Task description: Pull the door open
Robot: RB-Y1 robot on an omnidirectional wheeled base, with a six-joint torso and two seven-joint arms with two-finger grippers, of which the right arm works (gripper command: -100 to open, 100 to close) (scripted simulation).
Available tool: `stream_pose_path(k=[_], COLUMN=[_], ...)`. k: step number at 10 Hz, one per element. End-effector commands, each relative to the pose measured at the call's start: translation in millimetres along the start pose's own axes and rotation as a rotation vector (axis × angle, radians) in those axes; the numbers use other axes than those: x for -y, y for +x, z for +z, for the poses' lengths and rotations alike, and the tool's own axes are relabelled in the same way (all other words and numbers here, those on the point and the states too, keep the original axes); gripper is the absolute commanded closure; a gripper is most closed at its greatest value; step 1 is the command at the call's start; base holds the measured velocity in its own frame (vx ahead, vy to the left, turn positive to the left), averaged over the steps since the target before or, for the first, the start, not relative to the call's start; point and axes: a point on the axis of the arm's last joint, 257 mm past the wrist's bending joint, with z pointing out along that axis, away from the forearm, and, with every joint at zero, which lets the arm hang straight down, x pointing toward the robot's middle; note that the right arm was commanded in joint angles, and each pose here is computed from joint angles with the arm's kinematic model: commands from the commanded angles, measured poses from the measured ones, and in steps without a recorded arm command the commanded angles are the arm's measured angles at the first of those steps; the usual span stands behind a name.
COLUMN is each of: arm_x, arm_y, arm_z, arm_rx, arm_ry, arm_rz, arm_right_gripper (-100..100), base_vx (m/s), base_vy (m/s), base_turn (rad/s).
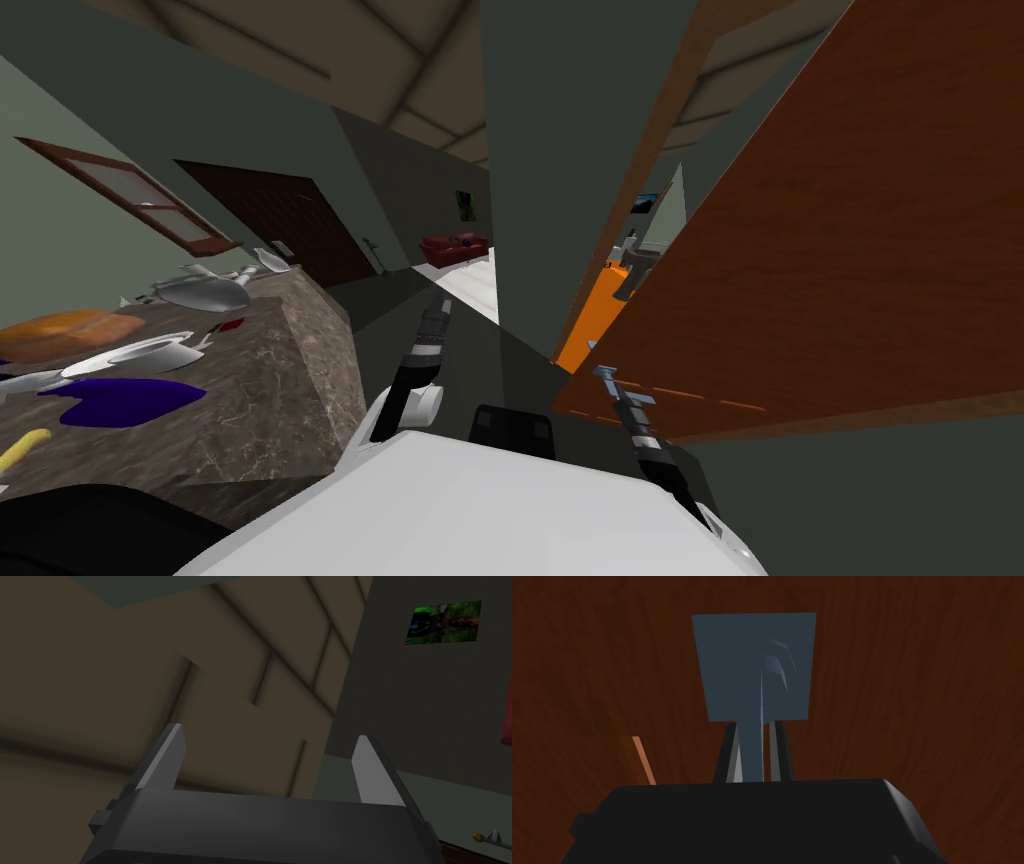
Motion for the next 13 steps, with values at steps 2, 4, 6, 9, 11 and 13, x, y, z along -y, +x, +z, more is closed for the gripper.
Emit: stream_pose_path(k=[2, 4, 6, 9, 11, 13], arm_x=[0.0, -0.4, -1.4, 0.5, 1.0, 1.2], arm_y=[-3.4, -4.5, -6.8, 2.8, 10.9, 18.4], arm_z=[-18.3, -24.4, -37.9, -28.9, -17.9, -7.8], arm_rx=[-0.015, -0.021, -0.035, -0.057, -0.074, -0.09], arm_ry=[0.001, 0.0, -0.001, -0.001, -0.002, -0.003], arm_rz=[0.0, 0.0, 0.0, 0.004, 0.005, 0.005], arm_right_gripper=[100, 100, 100, 100, 100, 100], base_vx=[-0.209, -0.169, -0.18, -0.156, -0.209, -0.209], base_vy=[-0.055, -0.073, -0.043, -0.03, -0.059, -0.022], base_turn=[0.166, 0.099, 0.17, 0.059, 0.033, -0.001])
